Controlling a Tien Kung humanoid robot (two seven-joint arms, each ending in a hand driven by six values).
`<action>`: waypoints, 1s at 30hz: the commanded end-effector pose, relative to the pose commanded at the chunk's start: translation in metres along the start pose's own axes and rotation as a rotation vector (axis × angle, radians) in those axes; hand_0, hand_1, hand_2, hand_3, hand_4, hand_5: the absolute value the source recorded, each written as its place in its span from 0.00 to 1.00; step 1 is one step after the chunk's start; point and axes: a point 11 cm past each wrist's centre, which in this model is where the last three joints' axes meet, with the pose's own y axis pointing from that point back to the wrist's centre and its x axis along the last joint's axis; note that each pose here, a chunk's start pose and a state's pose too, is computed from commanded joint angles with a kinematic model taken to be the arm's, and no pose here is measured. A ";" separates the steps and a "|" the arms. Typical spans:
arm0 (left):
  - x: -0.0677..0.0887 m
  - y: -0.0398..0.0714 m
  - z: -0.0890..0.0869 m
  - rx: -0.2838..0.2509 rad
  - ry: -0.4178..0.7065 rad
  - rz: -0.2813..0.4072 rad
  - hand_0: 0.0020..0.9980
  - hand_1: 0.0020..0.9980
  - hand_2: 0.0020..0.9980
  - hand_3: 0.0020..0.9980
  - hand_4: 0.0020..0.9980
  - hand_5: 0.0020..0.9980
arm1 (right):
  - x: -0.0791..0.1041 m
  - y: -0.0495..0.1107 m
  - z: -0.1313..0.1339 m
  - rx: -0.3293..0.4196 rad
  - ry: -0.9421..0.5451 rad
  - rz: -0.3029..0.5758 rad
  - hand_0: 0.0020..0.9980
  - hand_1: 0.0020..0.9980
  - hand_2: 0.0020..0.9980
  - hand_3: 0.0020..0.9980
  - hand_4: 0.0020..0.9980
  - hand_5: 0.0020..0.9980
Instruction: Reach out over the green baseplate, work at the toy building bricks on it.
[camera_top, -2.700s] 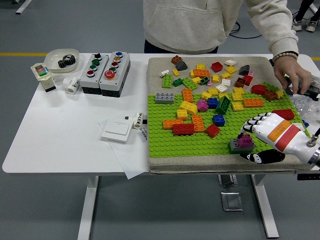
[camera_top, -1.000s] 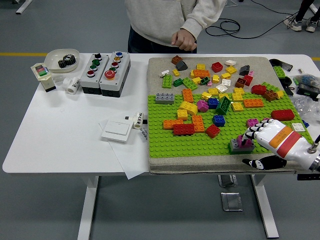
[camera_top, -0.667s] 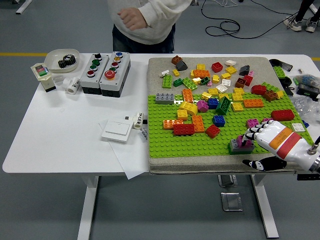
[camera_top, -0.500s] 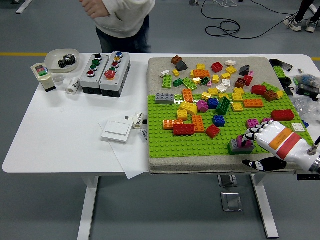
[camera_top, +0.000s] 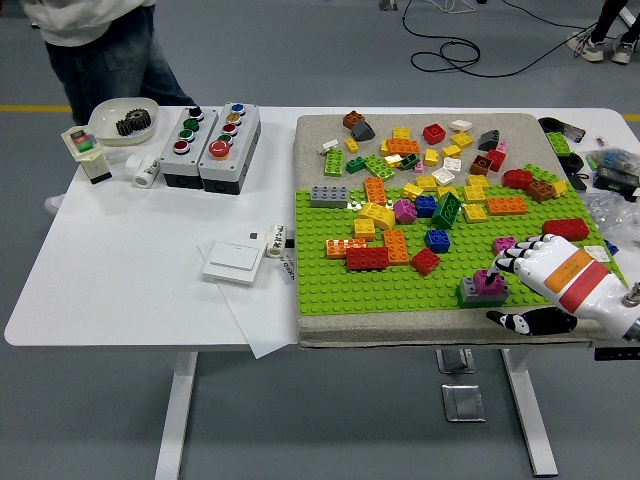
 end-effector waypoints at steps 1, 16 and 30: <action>0.000 0.000 0.000 -0.001 0.001 0.000 0.60 0.69 0.66 0.55 0.56 0.61 | 0.003 0.000 0.002 -0.010 -0.002 0.013 0.50 0.56 0.60 0.56 0.79 0.46; -0.001 0.000 0.002 -0.005 0.007 -0.003 0.60 0.69 0.66 0.55 0.57 0.61 | 0.027 -0.003 0.051 -0.203 0.022 0.080 0.63 0.63 0.69 0.62 0.79 0.47; -0.001 0.000 0.001 -0.004 0.009 -0.003 0.60 0.69 0.66 0.55 0.57 0.61 | 0.023 0.000 0.098 -0.442 -0.042 0.053 0.70 0.69 0.77 0.71 0.80 0.46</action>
